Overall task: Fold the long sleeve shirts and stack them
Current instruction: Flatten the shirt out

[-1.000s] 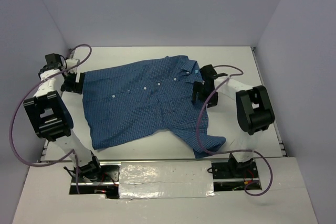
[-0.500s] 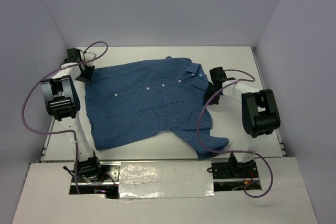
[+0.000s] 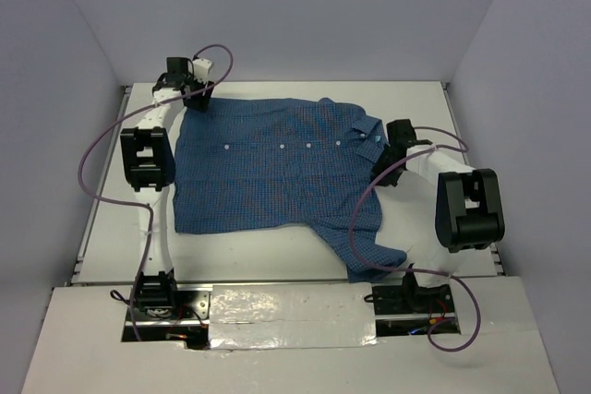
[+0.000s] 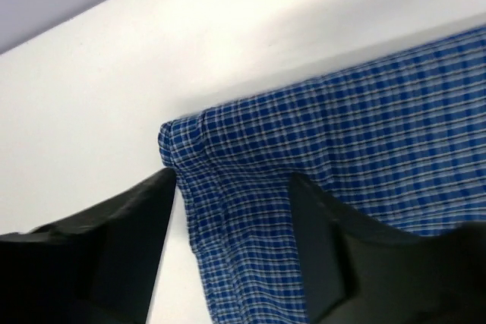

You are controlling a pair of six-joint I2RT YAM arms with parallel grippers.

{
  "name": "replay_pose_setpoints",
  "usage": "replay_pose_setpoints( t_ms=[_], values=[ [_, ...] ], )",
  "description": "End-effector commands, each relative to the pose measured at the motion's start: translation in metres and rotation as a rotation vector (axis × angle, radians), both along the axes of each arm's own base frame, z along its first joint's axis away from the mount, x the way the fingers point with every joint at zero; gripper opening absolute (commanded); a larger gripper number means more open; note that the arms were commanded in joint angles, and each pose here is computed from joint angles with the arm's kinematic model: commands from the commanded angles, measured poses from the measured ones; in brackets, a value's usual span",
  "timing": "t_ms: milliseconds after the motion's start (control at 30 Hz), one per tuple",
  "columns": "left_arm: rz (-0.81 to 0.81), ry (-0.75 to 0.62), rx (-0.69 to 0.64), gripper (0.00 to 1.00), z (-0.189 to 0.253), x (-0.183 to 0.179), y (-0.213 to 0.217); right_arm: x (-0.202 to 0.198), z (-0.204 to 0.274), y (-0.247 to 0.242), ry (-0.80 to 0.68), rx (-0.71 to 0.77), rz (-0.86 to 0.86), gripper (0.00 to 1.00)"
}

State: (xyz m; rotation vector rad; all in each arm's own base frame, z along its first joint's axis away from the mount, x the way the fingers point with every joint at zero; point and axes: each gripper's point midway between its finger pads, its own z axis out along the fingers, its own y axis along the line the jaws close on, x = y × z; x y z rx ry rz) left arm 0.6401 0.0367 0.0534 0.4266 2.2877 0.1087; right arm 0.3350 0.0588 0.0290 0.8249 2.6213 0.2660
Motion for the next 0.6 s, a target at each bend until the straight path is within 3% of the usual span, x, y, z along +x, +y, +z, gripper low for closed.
replay_pose_setpoints(
  t_ms=[0, 33, 100, 133, 200, 233, 267, 300, 333, 367, 433, 467, 533, 567],
  values=[
    [0.012, -0.025, -0.05, 0.76, 0.025, 0.0, 0.0, 0.022, 0.021, -0.003, -0.056, -0.02, 0.012, 0.19],
    [0.005, -0.065, -0.033, 0.83, 0.053, -0.004, 0.003, 0.025, 0.029, -0.004, -0.076, -0.027, 0.021, 0.41],
    [0.033, -0.058, -0.019, 0.91, 0.062, -0.019, 0.017, 0.024, 0.052, -0.009, -0.128, -0.058, 0.055, 0.7],
    [0.045, -0.1, -0.011, 0.91, 0.095, -0.027, 0.023, 0.026, 0.064, -0.009, -0.154, -0.065, 0.069, 0.76],
    [0.065, -0.068, -0.012, 0.92, 0.112, -0.052, 0.043, 0.022, 0.094, -0.017, -0.221, -0.118, 0.106, 0.82],
    [0.005, -0.114, 0.014, 0.91, 0.151, -0.067, 0.043, 0.015, 0.105, -0.019, -0.219, -0.132, 0.122, 0.86],
    [-0.049, -0.033, 0.027, 0.89, 0.137, -0.094, 0.041, 0.009, 0.113, -0.021, -0.229, -0.152, 0.152, 0.88],
    [-0.119, -0.063, 0.078, 0.87, 0.168, -0.117, 0.035, -0.005, 0.125, -0.022, -0.225, -0.157, 0.168, 0.92],
    [-0.231, -0.036, 0.188, 0.87, 0.167, -0.137, 0.033, -0.014, 0.127, -0.024, -0.207, -0.165, 0.174, 0.92],
    [-0.332, 0.112, 0.201, 0.86, 0.123, -0.179, 0.016, -0.036, 0.128, -0.025, -0.161, -0.167, 0.186, 0.93],
    [-0.534, 0.145, 0.347, 0.85, 0.128, -0.234, 0.008, -0.062, 0.118, -0.028, -0.09, -0.168, 0.188, 0.93],
    [-0.64, 0.311, 0.315, 0.84, 0.086, -0.289, -0.003, -0.081, 0.118, -0.028, -0.075, -0.159, 0.177, 0.93],
    [-0.788, 0.352, 0.412, 0.84, 0.08, -0.334, -0.002, -0.11, 0.098, -0.027, -0.014, -0.129, 0.175, 0.94],
    [-0.847, 0.444, 0.411, 0.84, 0.05, -0.367, -0.004, -0.124, 0.096, -0.029, -0.016, -0.128, 0.169, 0.97]
  ],
)
